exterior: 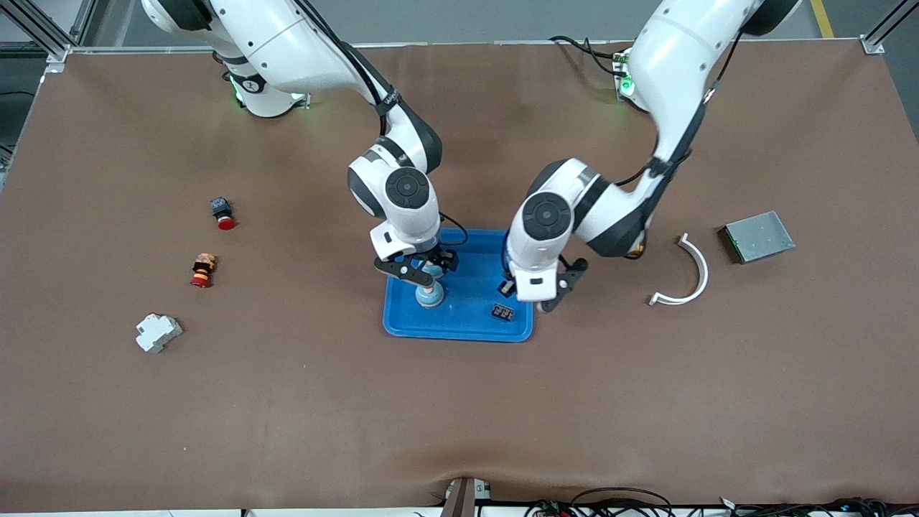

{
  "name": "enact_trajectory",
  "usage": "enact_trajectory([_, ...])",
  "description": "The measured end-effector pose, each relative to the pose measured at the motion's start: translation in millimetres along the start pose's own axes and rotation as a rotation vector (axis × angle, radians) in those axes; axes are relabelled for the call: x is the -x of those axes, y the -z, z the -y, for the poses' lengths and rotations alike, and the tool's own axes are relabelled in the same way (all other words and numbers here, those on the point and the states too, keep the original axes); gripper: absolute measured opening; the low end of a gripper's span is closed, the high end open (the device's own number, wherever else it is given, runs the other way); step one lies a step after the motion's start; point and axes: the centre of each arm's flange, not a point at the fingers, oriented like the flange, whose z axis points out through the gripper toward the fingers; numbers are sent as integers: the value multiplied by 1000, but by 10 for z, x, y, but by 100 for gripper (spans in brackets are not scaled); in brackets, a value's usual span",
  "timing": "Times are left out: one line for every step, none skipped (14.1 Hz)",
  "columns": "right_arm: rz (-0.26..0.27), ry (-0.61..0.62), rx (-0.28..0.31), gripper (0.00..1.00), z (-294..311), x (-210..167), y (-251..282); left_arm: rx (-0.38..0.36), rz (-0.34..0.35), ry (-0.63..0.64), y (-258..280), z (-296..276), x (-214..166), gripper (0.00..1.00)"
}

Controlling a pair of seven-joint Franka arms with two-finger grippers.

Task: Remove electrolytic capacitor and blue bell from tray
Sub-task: 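Grasp a bell with the right gripper while the left gripper grasps a capacitor, then carry the capacitor into the white arc and release with the left gripper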

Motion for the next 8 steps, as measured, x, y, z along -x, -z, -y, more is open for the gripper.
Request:
enact_trajectory([-6, -2, 8, 100, 8, 5, -46, -26, -11, -26, 226, 124, -237, 32])
enact_trajectory([-12, -3, 14, 100, 17, 15, -86, -51, -12, -47, 389, 262, -490, 32])
enact_trajectory([-13, -6, 17, 100, 30, 25, -115, -69, -11, -54, 485, 397, -737, 32])
enact_trajectory([-13, -5, 17, 100, 45, 31, -132, -84, -6, -44, 497, 529, -968, 32])
enact_trajectory([-14, -6, 15, 100, 65, 30, -139, -104, -2, -32, 433, 672, -1190, 32])
enact_trajectory([-15, -10, 13, 100, 87, 30, -149, -135, -1, -32, 309, 847, -1429, 32])
enact_trajectory([-15, -15, 12, 100, 107, 30, -162, -169, -4, -52, 158, 1039, -1662, 32])
enact_trajectory([-15, -18, 12, 100, 119, 31, -180, -193, -10, -74, 2, 1225, -1865, 32])
